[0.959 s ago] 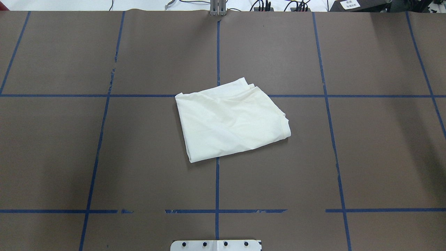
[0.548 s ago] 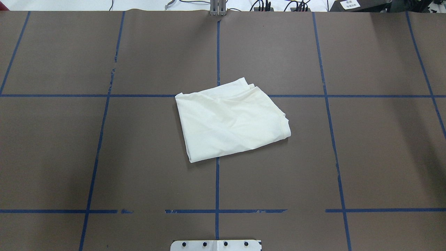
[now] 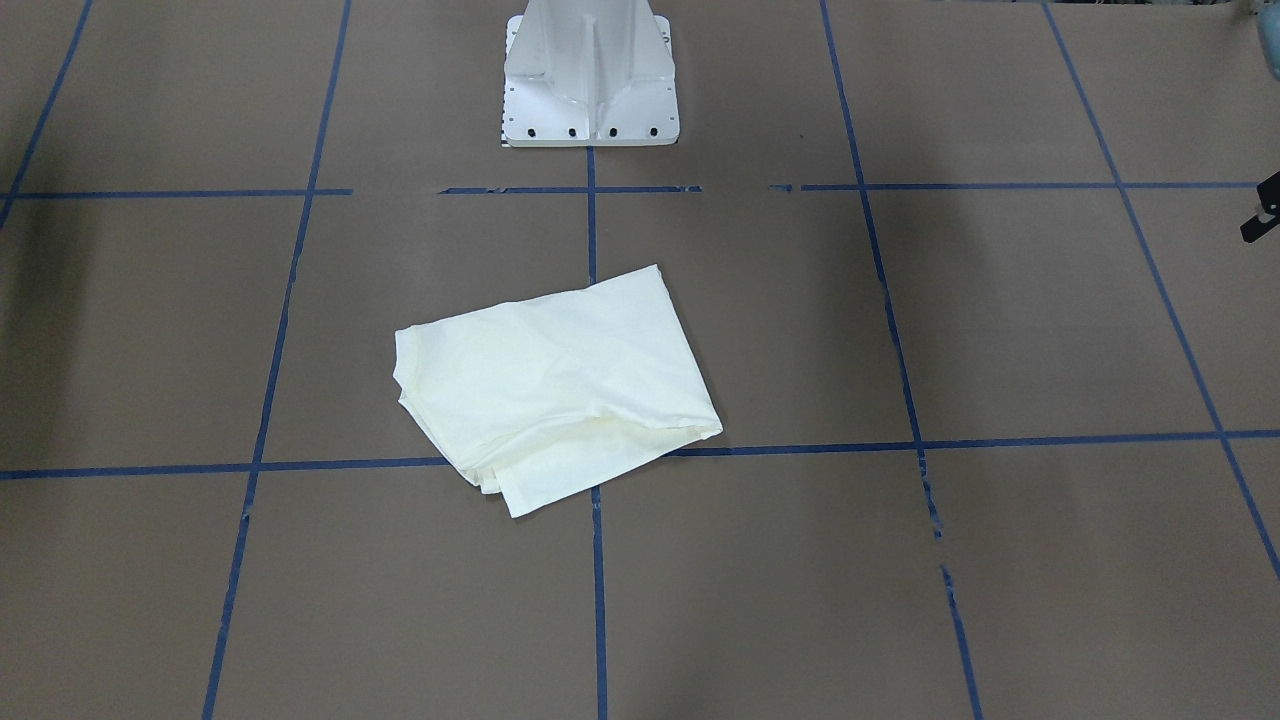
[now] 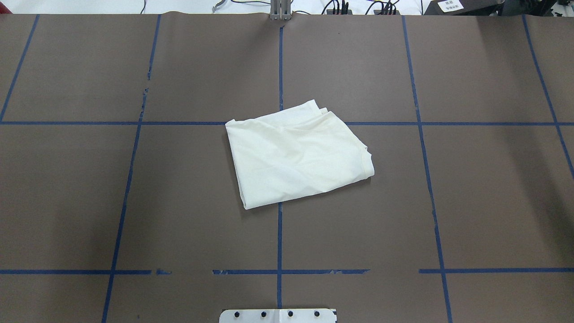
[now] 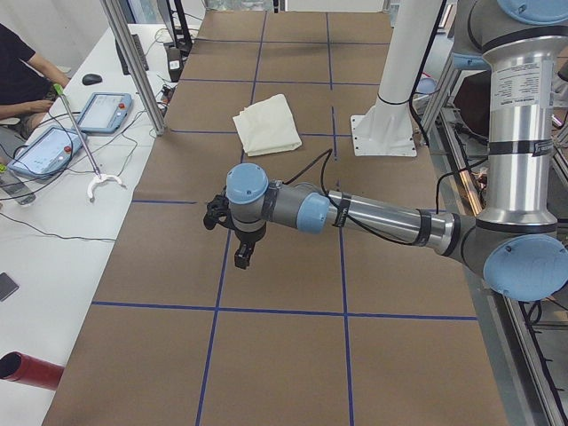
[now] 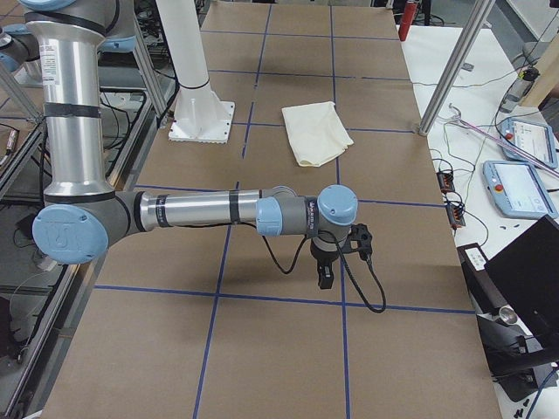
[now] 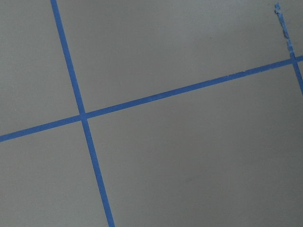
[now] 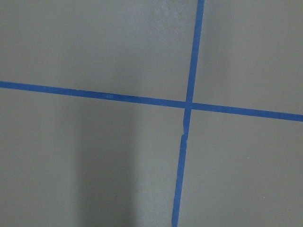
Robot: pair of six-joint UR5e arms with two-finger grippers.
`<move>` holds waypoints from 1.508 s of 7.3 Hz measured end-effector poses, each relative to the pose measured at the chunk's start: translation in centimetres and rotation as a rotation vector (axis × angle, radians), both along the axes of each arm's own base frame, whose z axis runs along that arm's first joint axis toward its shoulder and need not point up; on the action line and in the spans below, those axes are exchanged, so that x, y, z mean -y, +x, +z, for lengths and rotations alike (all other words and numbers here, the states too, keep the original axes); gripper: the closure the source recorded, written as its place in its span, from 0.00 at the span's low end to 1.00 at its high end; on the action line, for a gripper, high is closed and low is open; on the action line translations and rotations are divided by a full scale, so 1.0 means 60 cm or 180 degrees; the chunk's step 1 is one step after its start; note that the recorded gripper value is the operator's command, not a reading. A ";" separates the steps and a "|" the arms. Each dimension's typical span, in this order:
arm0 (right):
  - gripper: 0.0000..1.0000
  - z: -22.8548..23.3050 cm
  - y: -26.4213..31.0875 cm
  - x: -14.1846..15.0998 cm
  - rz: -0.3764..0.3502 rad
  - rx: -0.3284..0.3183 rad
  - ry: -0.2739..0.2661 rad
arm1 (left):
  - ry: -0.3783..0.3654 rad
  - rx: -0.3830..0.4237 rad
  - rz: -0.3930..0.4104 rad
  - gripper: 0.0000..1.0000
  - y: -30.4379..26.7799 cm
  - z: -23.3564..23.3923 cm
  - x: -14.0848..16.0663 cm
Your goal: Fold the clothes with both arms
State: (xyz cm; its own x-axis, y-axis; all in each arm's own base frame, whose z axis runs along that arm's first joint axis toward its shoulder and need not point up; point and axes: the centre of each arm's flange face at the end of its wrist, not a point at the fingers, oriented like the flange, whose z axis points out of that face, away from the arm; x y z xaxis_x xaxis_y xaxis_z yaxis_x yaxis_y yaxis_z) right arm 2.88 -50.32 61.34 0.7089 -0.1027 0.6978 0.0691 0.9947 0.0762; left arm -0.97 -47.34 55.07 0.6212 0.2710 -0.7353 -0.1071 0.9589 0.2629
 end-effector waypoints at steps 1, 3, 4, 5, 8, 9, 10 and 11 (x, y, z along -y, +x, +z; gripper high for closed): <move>0.00 -0.003 -0.001 0.000 -0.0004 0.0026 0.0008 | -0.0007 -0.0007 0.0001 0.00 0.000 0.001 0.001; 0.00 -0.003 -0.002 -0.002 -0.0012 0.0055 0.0010 | 0.0001 -0.0013 0.0005 0.00 0.001 0.000 0.001; 0.00 -0.003 -0.002 -0.003 -0.0014 0.0056 0.0008 | 0.0003 -0.0014 0.0008 0.00 0.001 0.001 0.002; 0.00 -0.001 -0.002 -0.003 -0.0013 0.0056 0.0002 | 0.0002 -0.0014 0.0009 0.00 0.002 0.002 0.002; 0.00 0.002 -0.002 -0.004 -0.0011 0.0058 -0.0013 | 0.0023 -0.0015 0.0009 0.00 0.002 -0.004 0.003; 0.00 0.002 -0.002 -0.005 -0.0010 0.0060 -0.0014 | 0.0028 -0.0017 0.0009 0.00 0.002 -0.005 0.003; 0.00 0.002 -0.001 -0.005 -0.0009 0.0063 -0.0013 | 0.0031 -0.0017 0.0009 0.00 0.002 -0.006 0.002; 0.00 0.002 -0.001 -0.005 -0.0008 0.0064 -0.0016 | 0.0034 -0.0018 0.0009 0.00 0.002 -0.007 0.002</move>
